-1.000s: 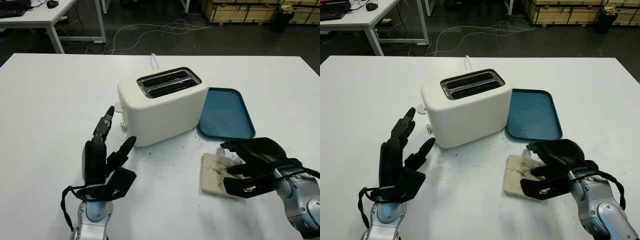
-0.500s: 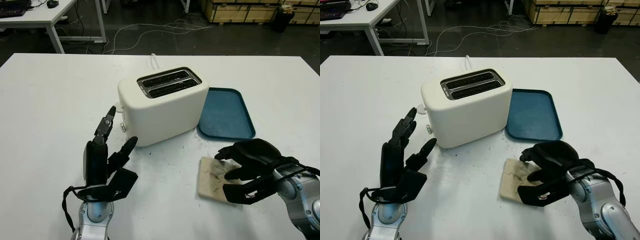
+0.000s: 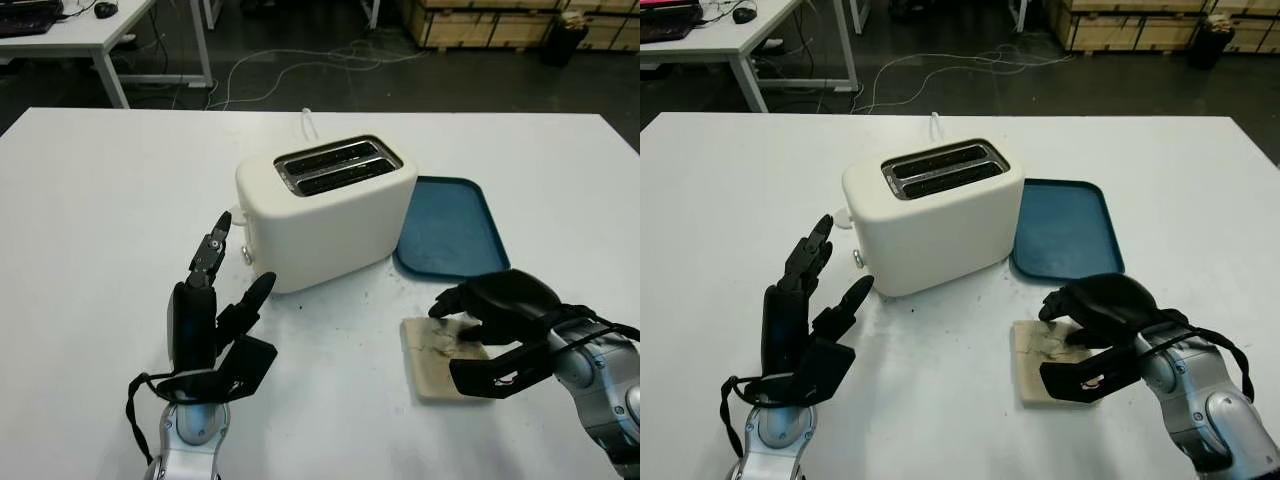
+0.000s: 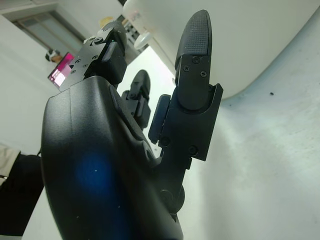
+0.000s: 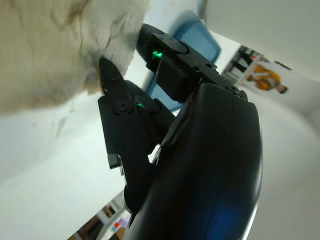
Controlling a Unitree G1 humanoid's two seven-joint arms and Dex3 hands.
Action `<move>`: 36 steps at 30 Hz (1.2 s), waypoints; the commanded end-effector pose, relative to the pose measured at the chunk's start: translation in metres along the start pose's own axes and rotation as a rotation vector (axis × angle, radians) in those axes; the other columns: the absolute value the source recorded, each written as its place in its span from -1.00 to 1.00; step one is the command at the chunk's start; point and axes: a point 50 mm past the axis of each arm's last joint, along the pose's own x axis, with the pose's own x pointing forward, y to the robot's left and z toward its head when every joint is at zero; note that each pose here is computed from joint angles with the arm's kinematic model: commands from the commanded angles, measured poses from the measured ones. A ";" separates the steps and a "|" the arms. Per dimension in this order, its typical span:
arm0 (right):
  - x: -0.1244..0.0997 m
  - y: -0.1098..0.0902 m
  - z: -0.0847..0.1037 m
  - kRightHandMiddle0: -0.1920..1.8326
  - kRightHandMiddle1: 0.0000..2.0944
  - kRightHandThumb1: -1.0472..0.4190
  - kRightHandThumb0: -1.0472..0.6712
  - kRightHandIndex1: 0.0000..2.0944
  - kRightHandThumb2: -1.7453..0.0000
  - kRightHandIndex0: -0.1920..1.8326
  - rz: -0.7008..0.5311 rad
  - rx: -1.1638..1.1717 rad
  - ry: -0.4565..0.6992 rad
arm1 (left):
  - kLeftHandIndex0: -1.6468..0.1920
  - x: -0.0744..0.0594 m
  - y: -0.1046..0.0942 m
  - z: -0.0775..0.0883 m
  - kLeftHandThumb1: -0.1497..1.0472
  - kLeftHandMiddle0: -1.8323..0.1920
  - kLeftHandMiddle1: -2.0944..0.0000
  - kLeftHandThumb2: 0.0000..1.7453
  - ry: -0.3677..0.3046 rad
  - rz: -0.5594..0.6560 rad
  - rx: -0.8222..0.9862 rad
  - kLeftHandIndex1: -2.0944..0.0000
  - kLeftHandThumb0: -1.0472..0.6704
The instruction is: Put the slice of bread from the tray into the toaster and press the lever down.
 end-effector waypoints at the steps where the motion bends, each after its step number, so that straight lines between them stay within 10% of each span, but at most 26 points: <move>1: 0.001 0.029 -0.004 0.34 -0.88 -0.75 0.25 0.18 0.99 -0.05 0.064 -0.013 -0.017 | 0.43 -0.001 0.001 0.002 0.79 0.37 1.00 -0.73 -0.007 0.011 0.005 1.00 -0.51; 6: 0.004 0.035 -0.008 -0.08 -0.14 -0.75 0.40 0.60 0.99 -0.31 0.041 -0.033 -0.023 | 0.43 -0.001 0.001 0.002 0.79 0.37 1.00 -0.73 -0.005 0.016 0.007 1.00 -0.51; 10: 0.003 0.034 -0.008 0.15 -0.74 -0.78 0.43 0.27 0.99 -0.14 0.037 0.044 -0.033 | 0.44 -0.002 0.001 0.002 0.79 0.37 1.00 -0.73 0.002 0.012 0.002 1.00 -0.52; 16: 0.001 0.031 -0.006 0.22 -0.97 -0.82 0.48 -0.23 0.99 0.06 0.025 0.117 -0.069 | 0.44 -0.001 0.001 0.001 0.79 0.38 1.00 -0.74 0.004 0.011 -0.009 1.00 -0.52; 20: 0.002 0.026 -0.006 0.30 -0.91 -0.82 0.56 0.43 0.99 -0.22 0.006 0.128 -0.083 | 0.44 -0.001 0.001 0.001 0.79 0.38 1.00 -0.74 0.004 0.013 -0.013 1.00 -0.52; 26: 0.003 0.010 -0.006 0.33 -0.88 -0.81 0.68 0.58 0.98 -0.21 -0.175 0.212 -0.135 | 0.44 0.000 0.001 0.000 0.79 0.38 1.00 -0.73 0.000 0.010 0.002 1.00 -0.52; 29: 0.005 0.000 -0.007 -0.26 0.34 -0.82 0.75 0.66 0.95 -0.27 -0.263 0.255 -0.153 | 0.43 0.000 0.002 0.000 0.79 0.38 1.00 -0.73 0.002 0.013 0.002 1.00 -0.52; 36: 0.003 -0.042 -0.007 -0.36 0.66 -0.83 0.92 0.67 0.90 -0.15 -0.417 0.371 -0.261 | 0.43 0.001 0.003 0.000 0.79 0.38 1.00 -0.73 -0.009 0.010 0.003 1.00 -0.51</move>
